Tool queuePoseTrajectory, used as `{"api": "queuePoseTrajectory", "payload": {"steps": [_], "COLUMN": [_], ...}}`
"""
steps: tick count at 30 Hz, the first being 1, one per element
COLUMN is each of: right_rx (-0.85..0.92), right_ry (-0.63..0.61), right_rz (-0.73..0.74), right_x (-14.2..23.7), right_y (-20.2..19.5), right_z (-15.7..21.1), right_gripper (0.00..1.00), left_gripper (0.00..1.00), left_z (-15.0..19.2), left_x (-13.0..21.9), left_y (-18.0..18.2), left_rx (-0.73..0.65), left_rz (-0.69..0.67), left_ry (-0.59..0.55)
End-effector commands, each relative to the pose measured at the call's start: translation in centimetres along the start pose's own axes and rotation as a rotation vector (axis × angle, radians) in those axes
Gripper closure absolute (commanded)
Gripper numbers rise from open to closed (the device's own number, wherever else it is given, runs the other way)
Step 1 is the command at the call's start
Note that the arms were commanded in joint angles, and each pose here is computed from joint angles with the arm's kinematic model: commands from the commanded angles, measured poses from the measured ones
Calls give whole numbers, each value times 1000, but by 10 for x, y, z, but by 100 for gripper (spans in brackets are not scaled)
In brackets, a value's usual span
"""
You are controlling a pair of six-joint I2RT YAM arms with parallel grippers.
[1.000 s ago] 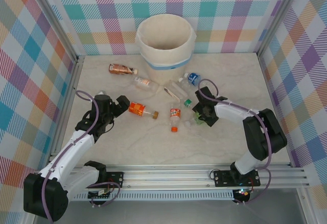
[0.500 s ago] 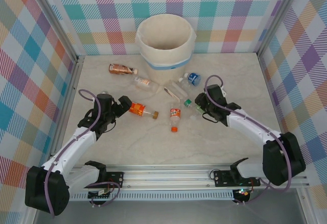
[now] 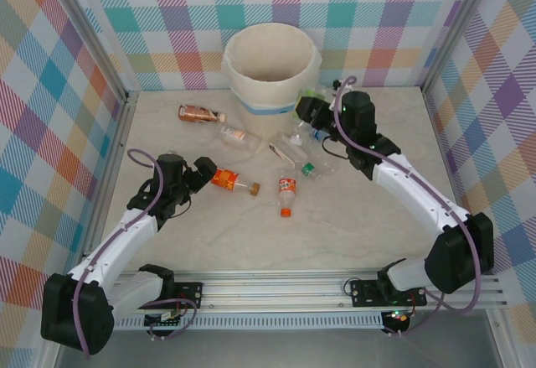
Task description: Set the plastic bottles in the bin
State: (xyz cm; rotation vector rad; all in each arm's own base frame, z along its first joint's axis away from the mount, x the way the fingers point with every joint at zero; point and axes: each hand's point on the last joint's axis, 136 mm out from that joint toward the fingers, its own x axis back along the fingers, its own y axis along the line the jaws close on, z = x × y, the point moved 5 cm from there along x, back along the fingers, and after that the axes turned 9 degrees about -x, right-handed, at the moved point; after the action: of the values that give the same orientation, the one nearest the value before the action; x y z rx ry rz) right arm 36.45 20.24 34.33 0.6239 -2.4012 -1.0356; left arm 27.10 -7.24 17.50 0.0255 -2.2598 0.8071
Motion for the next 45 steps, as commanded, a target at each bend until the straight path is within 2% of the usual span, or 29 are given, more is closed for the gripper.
{"api": "queuePoseTrajectory", "payload": {"steps": [1, 7, 12, 16, 22, 26, 29, 32, 33, 38, 40, 45], "right_rx": [90, 142, 196, 236, 295, 311, 362, 377, 377, 413, 433, 461], "right_ry": [-21, -31, -91, -113, -212, -278, -243, -202, -199, -136, -110, -72], "right_rz": [-138, -248, -198, -120, 37, 171, 130, 81, 77, 45, 24, -12], "right_x": [-14, -44, -79, -113, -153, -179, -190, -189, -186, -166, -156, -122], "right_y": [35, 77, 84, 75, 55, 29, 31, 38, 42, 57, 63, 75], "right_z": [-22, -53, -78, -87, -107, -113, -107, -102, -102, -100, -96, -83], "right_gripper": [45, 45, 45, 45, 43, 36, 27, 13, 11, 6, 0, 0], "left_gripper": [0, 0, 0, 0, 0, 0, 0, 0, 0, 0, 0, 0], "left_z": [3, 11, 13, 14, 14, 15, 16, 17, 17, 20, 19, 18], "left_x": [3, 1, 1, 1, 0, -5, -10, -15, -17, -21, -19, -11], "left_y": [7, 13, 14, 14, 13, 10, 10, 9, 9, 10, 11, 18], "left_rx": [37, 58, 57, 58, 65, 101, 124, 135, 137, 166, 166, 178], "left_rz": [3, -2, 3, 1, 11, 30, 18, -6, -13, -30, -34, -63], "left_ry": [-5, 14, 21, 26, 31, 46, 64, 100, 114, 135, 127, 87]}}
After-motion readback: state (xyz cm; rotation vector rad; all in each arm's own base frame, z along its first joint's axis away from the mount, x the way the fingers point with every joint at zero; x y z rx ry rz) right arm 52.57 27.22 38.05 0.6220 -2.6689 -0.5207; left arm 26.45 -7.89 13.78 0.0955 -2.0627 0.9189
